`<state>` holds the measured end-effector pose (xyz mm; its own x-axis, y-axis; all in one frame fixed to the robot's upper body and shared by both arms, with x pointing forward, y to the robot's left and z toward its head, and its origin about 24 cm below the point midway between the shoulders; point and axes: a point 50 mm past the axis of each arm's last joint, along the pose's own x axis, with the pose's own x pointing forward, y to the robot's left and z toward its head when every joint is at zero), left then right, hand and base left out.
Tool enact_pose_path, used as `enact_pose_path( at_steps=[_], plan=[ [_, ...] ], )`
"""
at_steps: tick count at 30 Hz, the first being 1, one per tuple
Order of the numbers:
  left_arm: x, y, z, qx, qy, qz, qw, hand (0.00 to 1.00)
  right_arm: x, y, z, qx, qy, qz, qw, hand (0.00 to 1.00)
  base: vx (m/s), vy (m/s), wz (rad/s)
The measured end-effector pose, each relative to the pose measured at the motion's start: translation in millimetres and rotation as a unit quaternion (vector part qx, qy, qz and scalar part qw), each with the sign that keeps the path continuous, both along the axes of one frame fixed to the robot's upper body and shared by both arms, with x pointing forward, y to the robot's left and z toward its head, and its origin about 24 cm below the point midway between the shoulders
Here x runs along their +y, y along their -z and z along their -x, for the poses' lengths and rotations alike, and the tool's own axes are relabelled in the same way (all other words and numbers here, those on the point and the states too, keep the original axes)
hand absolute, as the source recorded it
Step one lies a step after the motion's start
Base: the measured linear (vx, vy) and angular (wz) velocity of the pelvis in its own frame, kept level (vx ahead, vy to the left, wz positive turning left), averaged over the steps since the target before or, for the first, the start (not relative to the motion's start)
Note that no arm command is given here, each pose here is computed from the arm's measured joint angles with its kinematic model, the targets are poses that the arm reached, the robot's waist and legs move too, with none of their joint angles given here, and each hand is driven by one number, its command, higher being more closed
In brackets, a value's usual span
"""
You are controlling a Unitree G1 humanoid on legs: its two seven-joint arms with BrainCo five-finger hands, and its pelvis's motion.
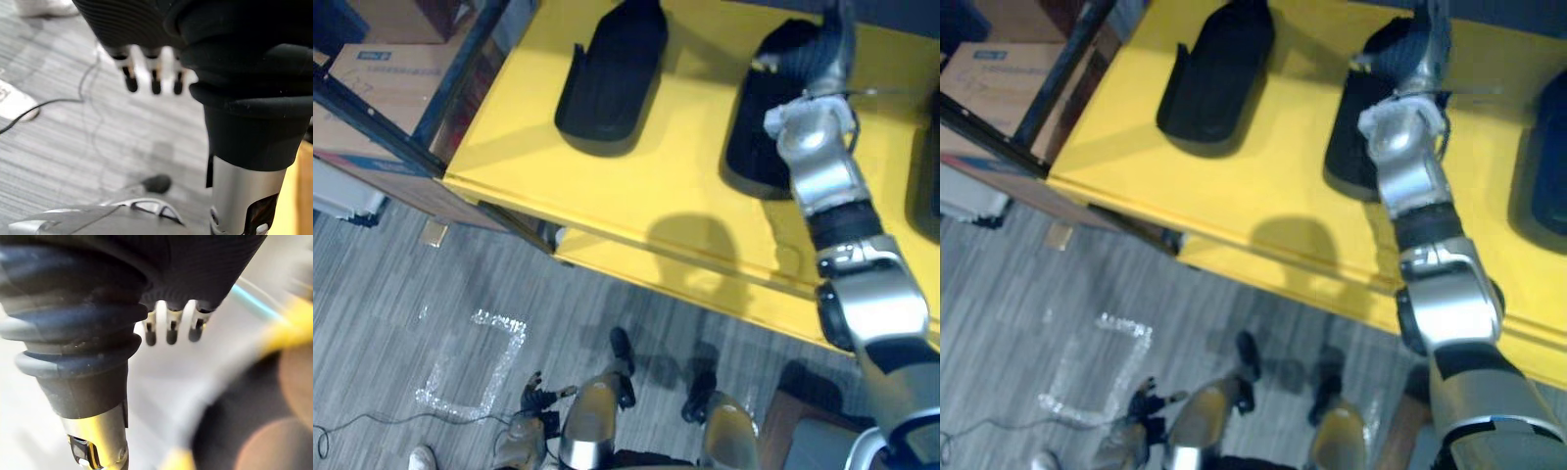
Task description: Walk over and take plastic housings, then place them on the shelf
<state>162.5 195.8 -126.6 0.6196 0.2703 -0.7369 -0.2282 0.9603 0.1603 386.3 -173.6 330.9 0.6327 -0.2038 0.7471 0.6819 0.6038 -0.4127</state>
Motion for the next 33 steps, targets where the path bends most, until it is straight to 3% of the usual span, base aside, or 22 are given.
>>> enact_pose_path(
  at_steps=[15, 25, 33],
  plan=[
    [8, 17, 31, 0.078, -0.002, -0.013, 0.997, 0.00, 11, -3, 6, -0.033, -0.022, 0.040, 0.998, 0.00, 0.10, -0.012, -0.02],
    [25, 28, 63, 0.140, -0.056, -0.022, 0.988, 0.00, 8, -56, 70, -0.184, -0.086, 0.107, 0.973, 0.00, -0.08, 0.046, -0.17],
    [34, 35, 99, 0.197, -0.079, -0.035, 0.977, 0.00, -46, -40, 108, -0.202, -0.031, 0.094, 0.974, 0.00, -0.01, 0.101, -0.24]
  ],
)
